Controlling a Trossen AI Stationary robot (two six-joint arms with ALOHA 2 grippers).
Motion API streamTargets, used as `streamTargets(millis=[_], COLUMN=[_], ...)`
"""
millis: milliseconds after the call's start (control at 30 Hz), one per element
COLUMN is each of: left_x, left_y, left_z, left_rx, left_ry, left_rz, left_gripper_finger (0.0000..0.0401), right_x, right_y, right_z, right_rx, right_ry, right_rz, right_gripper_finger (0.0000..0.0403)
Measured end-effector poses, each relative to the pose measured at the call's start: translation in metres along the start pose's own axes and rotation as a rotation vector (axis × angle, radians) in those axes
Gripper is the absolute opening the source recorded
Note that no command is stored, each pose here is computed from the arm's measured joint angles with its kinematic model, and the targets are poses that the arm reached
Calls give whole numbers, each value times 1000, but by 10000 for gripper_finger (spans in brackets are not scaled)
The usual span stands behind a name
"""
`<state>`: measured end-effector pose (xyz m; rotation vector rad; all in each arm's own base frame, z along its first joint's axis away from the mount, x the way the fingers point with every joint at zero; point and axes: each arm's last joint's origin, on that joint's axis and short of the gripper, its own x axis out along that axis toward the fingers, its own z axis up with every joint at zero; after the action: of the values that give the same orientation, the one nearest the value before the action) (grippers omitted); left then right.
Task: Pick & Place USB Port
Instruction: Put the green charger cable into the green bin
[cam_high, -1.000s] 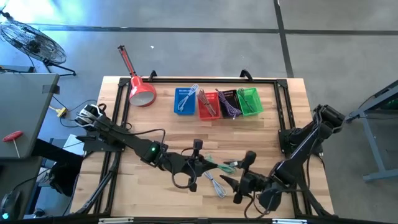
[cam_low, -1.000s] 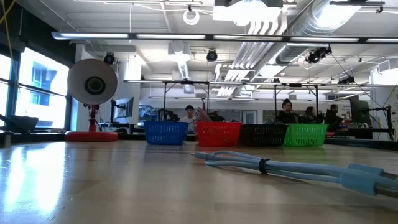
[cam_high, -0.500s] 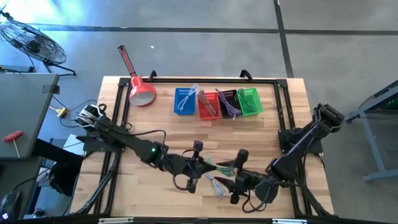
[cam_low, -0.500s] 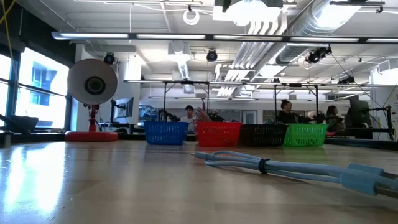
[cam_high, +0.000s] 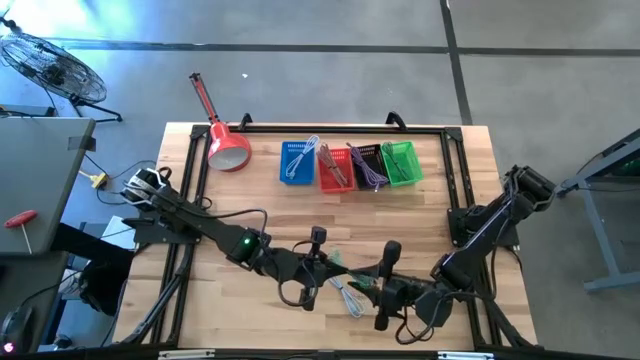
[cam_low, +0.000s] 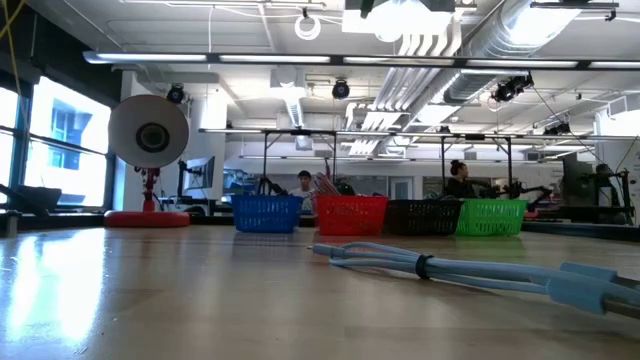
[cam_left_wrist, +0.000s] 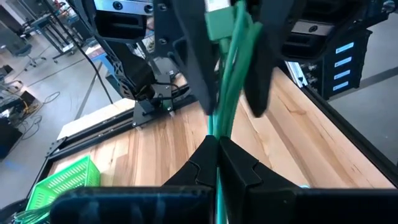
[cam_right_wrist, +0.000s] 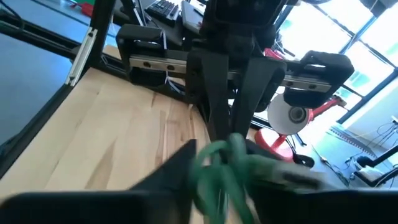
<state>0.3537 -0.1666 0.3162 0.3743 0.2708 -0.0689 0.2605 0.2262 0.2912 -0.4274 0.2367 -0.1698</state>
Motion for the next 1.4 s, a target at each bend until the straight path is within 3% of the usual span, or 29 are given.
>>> streamTargets(millis=[133,333,467,767,933,1200,1400], left_x=[0,0,-1,0,-1,-12,-25], left_y=[-1,0,2,3,2,-6,-16], left_z=[-3,-4,-4,-5,-9,-21,-34], left_rx=[14,-9,-91,-135,-90,26,128], left_ry=[29,44,58,61,109,262,394], left_rz=[-6,4,105,133,160,285,386], left_gripper_finger=[0,0,12,129,199,233,234], right_x=[1,1,2,1,-4,-35,-40], right_y=[0,-2,-2,-1,-5,-50,-115], right_z=[-2,-3,-3,-7,-15,-31,-41], right_rx=[-20,6,20,21,6,161,345], right_ry=[12,22,29,50,106,192,368], right_rz=[-3,-40,-60,-42,-167,-322,-340], right_gripper_finger=[17,10,10,9,9,8,8])
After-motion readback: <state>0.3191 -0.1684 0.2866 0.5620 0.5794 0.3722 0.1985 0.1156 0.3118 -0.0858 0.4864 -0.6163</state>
